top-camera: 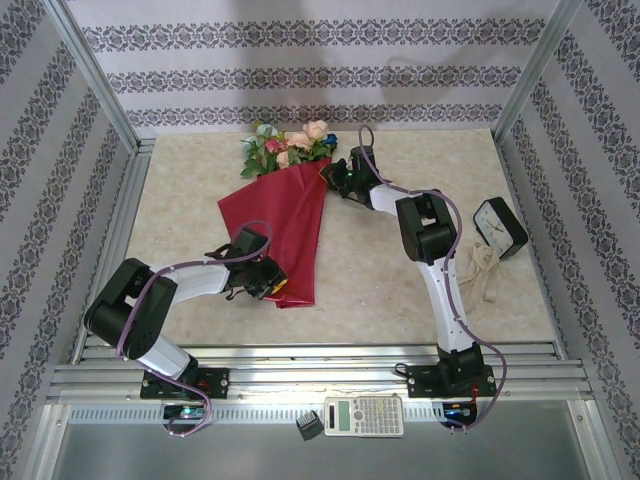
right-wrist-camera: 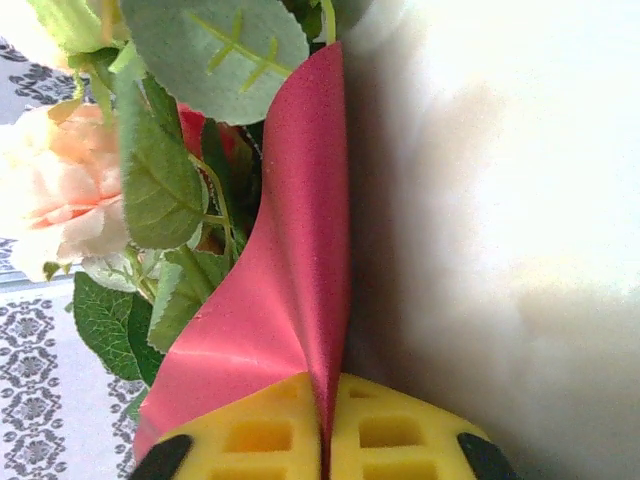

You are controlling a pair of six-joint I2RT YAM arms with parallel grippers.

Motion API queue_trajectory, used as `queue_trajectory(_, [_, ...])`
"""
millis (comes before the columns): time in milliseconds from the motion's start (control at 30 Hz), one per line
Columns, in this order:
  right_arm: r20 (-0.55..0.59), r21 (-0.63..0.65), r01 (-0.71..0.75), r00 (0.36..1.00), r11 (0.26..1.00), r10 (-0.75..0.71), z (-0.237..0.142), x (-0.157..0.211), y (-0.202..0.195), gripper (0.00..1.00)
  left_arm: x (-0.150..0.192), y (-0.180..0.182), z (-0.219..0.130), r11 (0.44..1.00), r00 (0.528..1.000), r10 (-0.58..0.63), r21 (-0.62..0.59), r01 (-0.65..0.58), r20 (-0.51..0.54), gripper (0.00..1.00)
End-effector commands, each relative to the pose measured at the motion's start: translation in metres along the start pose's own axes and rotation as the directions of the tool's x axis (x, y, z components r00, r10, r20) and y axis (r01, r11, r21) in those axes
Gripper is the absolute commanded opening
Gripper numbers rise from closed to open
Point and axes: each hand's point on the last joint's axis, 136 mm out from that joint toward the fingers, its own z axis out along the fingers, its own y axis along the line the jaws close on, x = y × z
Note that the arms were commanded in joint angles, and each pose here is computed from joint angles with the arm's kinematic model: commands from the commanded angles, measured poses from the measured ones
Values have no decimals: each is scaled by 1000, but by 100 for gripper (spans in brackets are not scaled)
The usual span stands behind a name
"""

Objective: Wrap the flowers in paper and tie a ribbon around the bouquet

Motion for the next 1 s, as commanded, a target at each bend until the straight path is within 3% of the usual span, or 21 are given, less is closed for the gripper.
queue_trajectory(0, [54,19,20,998,1000,-21,-15,-23,4,42,9,84,7,952,997,-68,-300,56,-29,16])
queue_trajectory(167, [34,137,3,999,991,-7,-59,0,-11,51,6,75,8,958,998,-45,-285,32,-38,18])
queue_trajectory(467, [-150,207,11,988,978,21,-132,155,-47,53,5,66,6,963,998,-9,-270,-8,-62,20])
queue_trajectory(700, [-205,218,82,978,972,-37,-158,222,-48,54,3,66,7,964,997,13,-265,-33,-79,20])
queue_trajectory(900, [-224,228,101,973,968,-49,-139,228,-51,45,-2,53,4,971,997,39,-233,-56,-73,25])
queue_trajectory(967, [-219,233,107,974,967,-55,-133,225,-51,29,-4,40,-2,976,996,62,-206,-74,-62,33])
